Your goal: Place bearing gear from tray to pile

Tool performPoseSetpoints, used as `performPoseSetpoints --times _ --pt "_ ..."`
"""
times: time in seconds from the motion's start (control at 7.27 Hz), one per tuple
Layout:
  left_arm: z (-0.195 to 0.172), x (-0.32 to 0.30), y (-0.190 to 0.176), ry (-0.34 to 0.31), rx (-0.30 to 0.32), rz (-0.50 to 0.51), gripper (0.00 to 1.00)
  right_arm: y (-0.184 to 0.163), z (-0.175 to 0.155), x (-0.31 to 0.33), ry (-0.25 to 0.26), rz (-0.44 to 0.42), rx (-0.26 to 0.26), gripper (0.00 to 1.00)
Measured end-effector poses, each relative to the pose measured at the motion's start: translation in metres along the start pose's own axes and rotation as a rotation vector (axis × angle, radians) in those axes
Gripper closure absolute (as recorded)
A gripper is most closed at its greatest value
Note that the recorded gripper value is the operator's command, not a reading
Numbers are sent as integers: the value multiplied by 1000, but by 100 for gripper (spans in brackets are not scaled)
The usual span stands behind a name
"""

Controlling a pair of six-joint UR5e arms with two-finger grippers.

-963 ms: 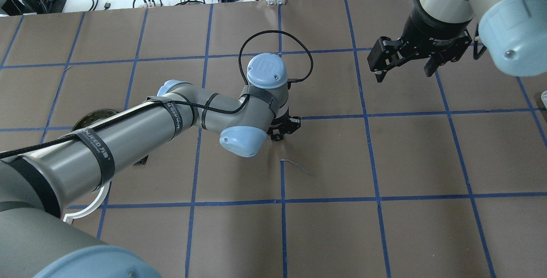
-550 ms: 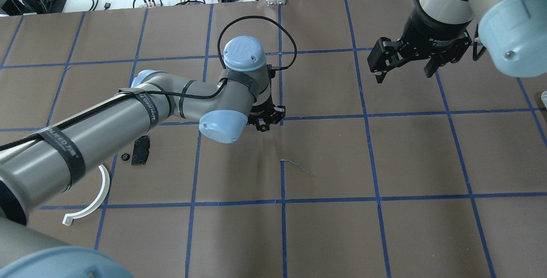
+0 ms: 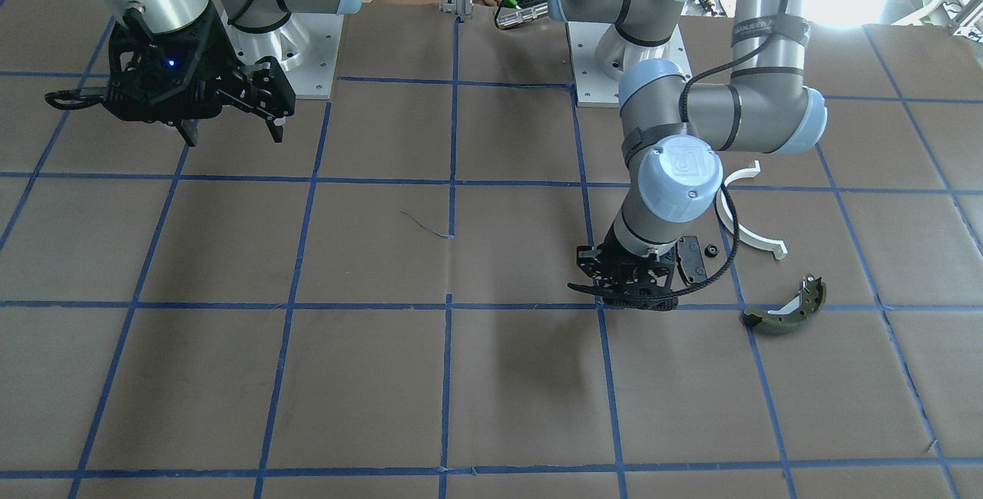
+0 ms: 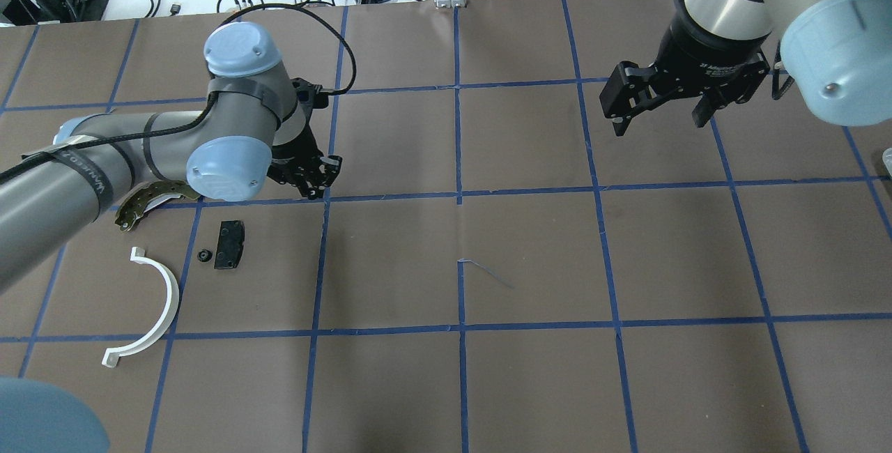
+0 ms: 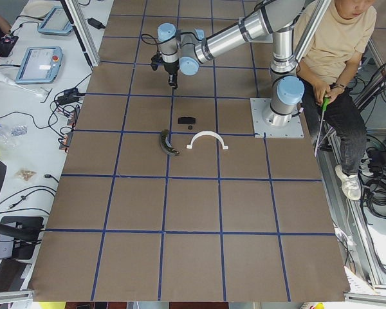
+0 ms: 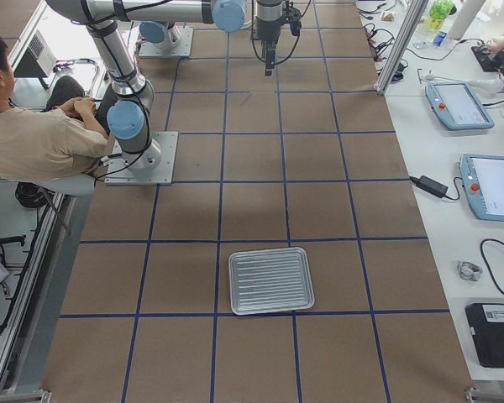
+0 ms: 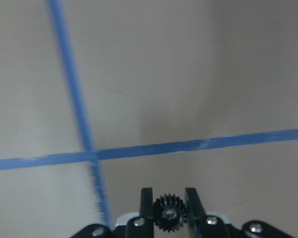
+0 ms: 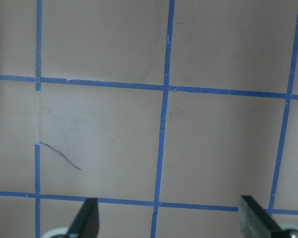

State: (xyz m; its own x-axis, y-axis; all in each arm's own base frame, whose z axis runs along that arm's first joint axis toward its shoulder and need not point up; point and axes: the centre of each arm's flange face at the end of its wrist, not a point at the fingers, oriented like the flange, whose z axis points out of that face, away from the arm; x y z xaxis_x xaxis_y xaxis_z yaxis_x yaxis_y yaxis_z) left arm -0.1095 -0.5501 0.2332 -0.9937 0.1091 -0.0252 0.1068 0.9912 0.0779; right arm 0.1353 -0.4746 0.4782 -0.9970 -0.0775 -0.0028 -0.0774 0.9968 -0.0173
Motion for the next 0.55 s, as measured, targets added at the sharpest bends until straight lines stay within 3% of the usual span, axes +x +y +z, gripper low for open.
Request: performPoseSetpoints --times 0.55 --pt "16 -164 14 30 -20 76 100 2 0 0 0 0 -7 0"
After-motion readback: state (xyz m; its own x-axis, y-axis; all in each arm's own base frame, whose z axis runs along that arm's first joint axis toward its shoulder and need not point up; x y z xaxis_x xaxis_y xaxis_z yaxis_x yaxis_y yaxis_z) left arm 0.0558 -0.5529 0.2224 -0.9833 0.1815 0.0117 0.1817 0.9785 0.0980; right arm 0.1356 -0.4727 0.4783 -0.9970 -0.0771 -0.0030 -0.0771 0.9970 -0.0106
